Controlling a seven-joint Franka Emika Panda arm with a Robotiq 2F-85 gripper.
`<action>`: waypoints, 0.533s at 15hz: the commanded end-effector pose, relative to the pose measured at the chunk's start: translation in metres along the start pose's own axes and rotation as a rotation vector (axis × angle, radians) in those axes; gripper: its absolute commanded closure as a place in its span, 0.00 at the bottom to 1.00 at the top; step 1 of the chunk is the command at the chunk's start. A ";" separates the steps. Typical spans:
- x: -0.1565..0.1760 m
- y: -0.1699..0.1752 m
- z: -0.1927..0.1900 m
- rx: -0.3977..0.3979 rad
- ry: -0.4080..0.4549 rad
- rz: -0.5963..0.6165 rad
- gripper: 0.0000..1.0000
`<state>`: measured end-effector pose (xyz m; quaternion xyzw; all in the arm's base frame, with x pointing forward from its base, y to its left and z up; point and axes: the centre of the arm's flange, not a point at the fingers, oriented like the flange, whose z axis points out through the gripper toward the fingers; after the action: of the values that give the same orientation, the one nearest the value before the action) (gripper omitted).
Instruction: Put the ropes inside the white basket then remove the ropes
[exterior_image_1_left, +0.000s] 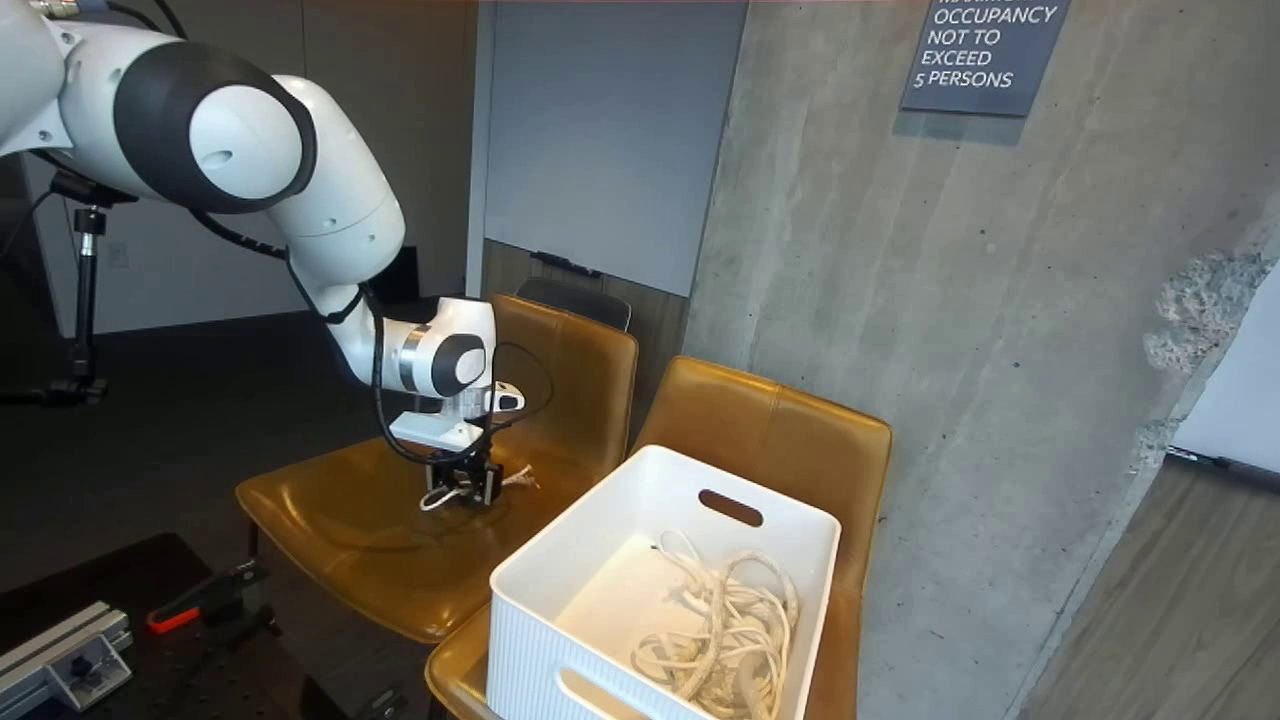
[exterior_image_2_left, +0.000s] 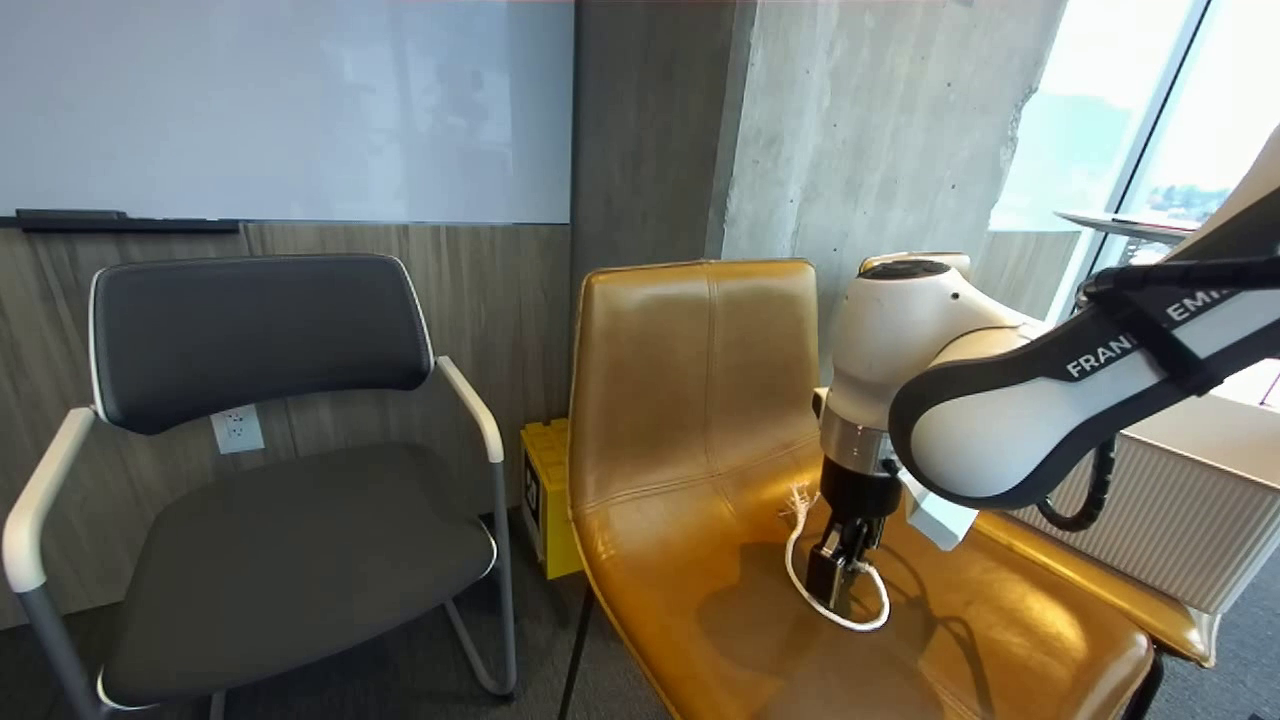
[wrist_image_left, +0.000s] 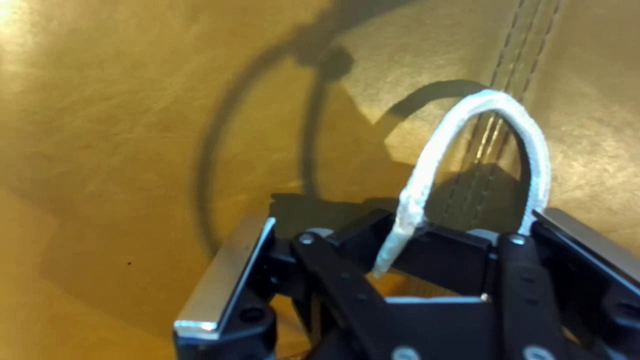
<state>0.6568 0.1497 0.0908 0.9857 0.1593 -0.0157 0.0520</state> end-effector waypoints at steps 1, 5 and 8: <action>0.001 0.029 -0.051 -0.020 -0.024 -0.019 1.00; -0.001 0.087 -0.124 -0.067 -0.051 -0.044 1.00; 0.000 0.142 -0.187 -0.111 -0.069 -0.066 1.00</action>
<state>0.6895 0.0711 0.2284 0.9797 0.1749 -0.0339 0.0917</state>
